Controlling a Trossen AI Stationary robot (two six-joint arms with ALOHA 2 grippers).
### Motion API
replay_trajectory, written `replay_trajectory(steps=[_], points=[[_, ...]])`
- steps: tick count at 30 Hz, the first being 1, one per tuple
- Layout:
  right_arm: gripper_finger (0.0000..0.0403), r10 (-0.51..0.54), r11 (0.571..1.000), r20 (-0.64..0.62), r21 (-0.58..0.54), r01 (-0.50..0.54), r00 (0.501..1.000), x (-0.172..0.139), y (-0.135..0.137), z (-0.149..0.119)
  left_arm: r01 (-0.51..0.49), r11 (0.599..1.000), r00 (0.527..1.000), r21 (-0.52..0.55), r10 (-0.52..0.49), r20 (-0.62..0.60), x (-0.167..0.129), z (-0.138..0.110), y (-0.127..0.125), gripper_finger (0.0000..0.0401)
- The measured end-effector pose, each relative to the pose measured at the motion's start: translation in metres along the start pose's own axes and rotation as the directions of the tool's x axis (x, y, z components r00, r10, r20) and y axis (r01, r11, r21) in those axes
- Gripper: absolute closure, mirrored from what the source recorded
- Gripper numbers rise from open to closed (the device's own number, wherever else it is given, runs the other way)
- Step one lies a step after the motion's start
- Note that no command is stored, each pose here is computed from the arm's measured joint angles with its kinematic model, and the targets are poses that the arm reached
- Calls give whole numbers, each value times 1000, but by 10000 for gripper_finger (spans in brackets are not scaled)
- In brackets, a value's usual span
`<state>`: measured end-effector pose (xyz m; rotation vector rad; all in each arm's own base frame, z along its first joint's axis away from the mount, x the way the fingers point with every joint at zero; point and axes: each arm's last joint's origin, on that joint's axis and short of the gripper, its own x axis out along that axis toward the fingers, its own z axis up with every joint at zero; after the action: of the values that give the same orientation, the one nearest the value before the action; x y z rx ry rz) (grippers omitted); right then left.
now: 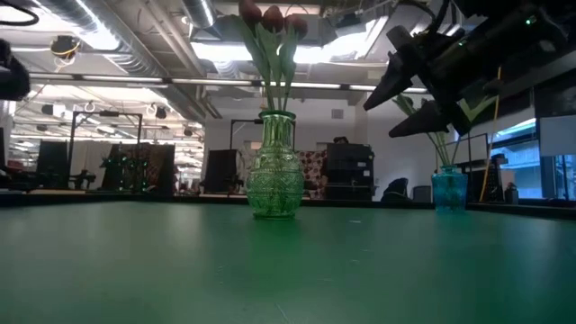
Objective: Sort flowers into vase by color
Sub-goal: Put the left red flower into the bottom left blue vase
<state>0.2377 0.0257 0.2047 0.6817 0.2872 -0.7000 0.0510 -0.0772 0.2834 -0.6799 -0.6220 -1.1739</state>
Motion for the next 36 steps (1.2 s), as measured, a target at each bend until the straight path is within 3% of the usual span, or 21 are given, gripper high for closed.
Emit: replay_trajectory(steps=[6, 16, 24, 36], points=[[75, -1, 1000, 0, 12, 1, 1000, 0, 0, 0, 44, 999, 999, 3, -44, -5, 6, -10, -5, 396], [75, 3, 1000, -6, 19, -3, 1000, 0, 0, 0, 4, 999, 1000, 53, -3, -18, 16, -37, -11, 396], [75, 23, 999, -38, 37, -22, 999, 0, 1, -1, -87, 995, 993, 55, 91, -70, 20, -60, -7, 395], [75, 46, 996, -74, 81, -40, 996, 0, 1, -2, -89, 995, 992, 39, 92, -87, 26, -77, -8, 395]])
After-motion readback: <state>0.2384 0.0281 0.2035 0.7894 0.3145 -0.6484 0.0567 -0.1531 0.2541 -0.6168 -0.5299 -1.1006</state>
